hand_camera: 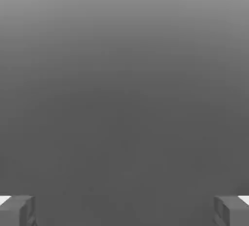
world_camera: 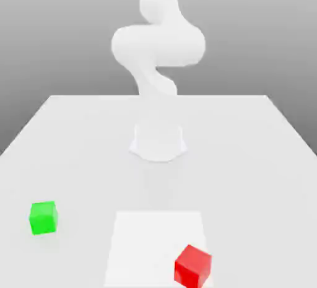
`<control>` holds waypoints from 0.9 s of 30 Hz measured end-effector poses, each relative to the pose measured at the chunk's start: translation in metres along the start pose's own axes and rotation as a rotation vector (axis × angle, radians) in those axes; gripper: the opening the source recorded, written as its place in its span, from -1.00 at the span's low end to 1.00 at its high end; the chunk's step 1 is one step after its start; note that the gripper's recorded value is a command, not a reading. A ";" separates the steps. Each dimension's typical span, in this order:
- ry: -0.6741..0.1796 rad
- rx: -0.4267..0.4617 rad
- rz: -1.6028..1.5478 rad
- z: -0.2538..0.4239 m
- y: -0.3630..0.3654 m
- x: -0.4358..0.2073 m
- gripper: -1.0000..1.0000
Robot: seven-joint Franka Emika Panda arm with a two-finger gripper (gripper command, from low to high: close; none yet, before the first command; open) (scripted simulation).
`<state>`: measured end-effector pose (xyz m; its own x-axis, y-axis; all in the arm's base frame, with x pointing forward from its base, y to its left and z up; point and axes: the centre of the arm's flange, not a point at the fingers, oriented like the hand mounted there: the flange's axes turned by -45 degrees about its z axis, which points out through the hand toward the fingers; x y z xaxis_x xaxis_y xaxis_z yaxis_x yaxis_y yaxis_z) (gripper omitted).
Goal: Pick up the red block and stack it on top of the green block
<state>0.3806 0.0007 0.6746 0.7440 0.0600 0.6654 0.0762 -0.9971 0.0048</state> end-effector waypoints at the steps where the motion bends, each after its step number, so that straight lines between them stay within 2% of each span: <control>1: -0.030 0.020 -0.032 0.022 0.000 -0.001 0.00; 12: -0.323 0.196 -0.365 0.231 -0.027 -0.058 0.00; 25: -0.648 0.316 -0.796 0.405 -0.057 -0.215 0.00; 27: -0.669 0.321 -0.829 0.425 -0.057 -0.235 0.00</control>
<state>0.4831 0.0638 0.2008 0.5841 0.8117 0.0083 0.8117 -0.5841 0.0035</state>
